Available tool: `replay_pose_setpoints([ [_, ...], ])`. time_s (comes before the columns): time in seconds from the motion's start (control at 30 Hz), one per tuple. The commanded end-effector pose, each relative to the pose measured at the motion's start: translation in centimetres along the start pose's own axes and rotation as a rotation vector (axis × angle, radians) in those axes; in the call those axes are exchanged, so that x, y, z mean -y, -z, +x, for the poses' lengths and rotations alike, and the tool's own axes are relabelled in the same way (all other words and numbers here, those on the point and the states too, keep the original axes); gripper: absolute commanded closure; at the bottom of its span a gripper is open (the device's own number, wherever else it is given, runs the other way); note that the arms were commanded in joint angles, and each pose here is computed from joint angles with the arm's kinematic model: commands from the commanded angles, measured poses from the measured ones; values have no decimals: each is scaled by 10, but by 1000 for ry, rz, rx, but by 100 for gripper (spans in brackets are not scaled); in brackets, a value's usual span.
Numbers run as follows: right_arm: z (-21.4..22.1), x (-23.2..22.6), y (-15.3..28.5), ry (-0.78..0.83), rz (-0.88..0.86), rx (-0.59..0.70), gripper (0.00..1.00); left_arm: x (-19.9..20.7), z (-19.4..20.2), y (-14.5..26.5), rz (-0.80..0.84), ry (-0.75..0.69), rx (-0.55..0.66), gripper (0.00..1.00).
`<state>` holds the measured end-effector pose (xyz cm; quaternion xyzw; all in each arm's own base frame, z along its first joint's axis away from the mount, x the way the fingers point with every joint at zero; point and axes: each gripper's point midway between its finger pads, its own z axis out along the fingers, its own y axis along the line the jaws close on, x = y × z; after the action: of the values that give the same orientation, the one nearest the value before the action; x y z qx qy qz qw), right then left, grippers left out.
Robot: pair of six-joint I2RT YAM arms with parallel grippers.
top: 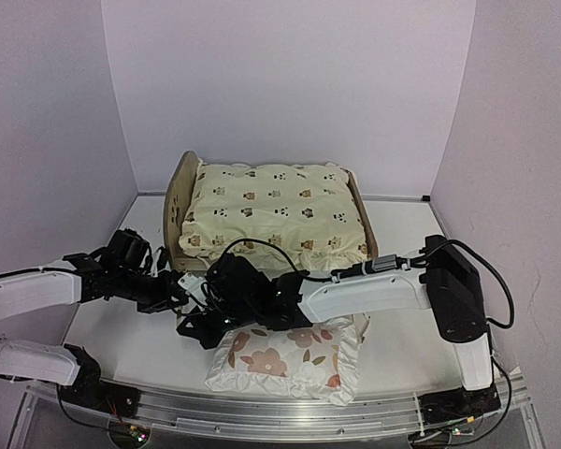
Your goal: Set up the pet bed
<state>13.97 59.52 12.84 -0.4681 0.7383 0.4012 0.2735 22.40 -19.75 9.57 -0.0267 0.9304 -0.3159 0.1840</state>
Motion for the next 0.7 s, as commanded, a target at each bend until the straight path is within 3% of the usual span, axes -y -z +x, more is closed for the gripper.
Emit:
replay_pose_setpoints([
  [0.0, -26, -23, 19, 47, -27, 67, 100, 10, -5, 0, 37, -20, 26, 100],
  [0.07, -26, -18, 21, 48, 2, 71, 96, 11, -7, 4, 35, -26, 45, 100],
  [0.1, -26, -14, 24, 49, 27, 76, 81, 10, -9, 6, 27, -27, 56, 100],
  [0.17, -24, -4, 31, 66, 86, 83, 43, 7, -12, 11, 3, -29, 77, 100],
  [0.2, -20, 4, 36, 76, 132, 82, 31, 4, -14, 14, -14, -31, 93, 100],
  [0.23, -16, 12, 42, 89, 180, 82, 26, 3, -15, 17, -28, -32, 107, 100],
  [0.47, 3, 78, 71, 185, 497, 56, 24, -4, -15, 27, -65, -30, 134, 100],
  [0.67, 1, 121, 52, 209, 585, 28, 23, -5, -13, 28, -61, -24, 132, 100],
])
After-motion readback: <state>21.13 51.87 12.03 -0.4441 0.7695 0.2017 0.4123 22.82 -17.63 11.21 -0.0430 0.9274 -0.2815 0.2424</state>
